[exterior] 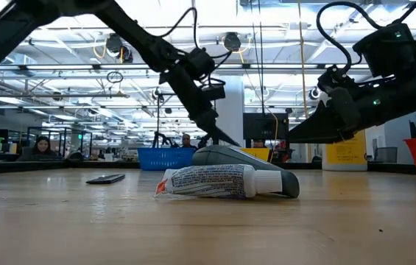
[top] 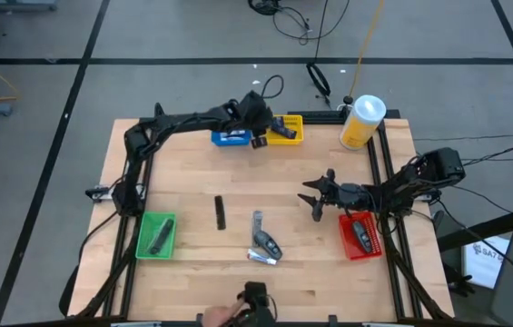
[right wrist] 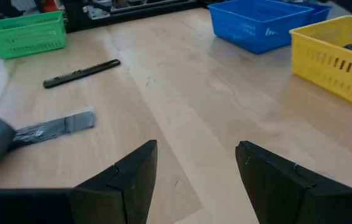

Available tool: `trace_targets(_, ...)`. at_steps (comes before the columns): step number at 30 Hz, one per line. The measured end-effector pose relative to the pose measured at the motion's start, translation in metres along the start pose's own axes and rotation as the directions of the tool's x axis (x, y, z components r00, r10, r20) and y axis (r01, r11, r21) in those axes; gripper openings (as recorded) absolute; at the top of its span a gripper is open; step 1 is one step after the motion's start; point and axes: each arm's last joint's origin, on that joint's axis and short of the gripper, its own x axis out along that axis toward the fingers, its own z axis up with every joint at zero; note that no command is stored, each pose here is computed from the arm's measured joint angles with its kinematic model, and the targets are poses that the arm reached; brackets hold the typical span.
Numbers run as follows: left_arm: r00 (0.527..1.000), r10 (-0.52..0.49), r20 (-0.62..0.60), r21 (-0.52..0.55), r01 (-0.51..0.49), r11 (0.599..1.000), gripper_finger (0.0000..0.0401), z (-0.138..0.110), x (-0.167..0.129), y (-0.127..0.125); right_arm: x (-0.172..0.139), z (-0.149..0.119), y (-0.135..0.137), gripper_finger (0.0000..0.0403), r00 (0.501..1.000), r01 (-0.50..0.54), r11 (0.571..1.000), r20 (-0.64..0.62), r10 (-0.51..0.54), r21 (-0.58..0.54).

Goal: Pick & Place Travel size toiletries
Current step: Put the blue shaving cream into the yellow bin

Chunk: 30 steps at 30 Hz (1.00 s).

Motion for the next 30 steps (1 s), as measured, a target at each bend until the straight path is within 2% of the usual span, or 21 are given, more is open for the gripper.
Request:
trace_targets(5,1.000,-0.017,-0.009,0.140,0.018,0.990,0.0130,-0.007,0.004,0.006,-0.001,0.000,0.003,0.0210,1.000,-0.016,1.000,0.001,0.016,-0.004)
trace_targets(9,0.998,-0.056,-0.006,0.262,0.055,0.963,0.0130,-0.012,0.009,0.007,-0.001,0.000,0.003,0.0210,1.000,-0.018,1.000,0.003,0.018,0.011)
trace_targets(13,0.995,-0.095,0.017,0.334,0.084,0.939,0.0131,-0.012,0.010,0.006,-0.001,-0.001,0.004,0.0210,1.000,-0.018,1.000,-0.003,0.018,0.022)
trace_targets(22,0.988,-0.132,0.081,0.351,0.096,0.931,0.0139,-0.005,0.009,0.001,-0.002,-0.001,0.004,0.0210,1.000,-0.021,0.999,-0.003,0.021,0.034)
trace_targets(30,0.987,-0.133,0.090,0.321,0.098,0.942,0.0206,-0.004,0.009,0.001,-0.002,-0.001,0.004,0.0210,1.000,-0.022,0.999,-0.003,0.022,0.041)
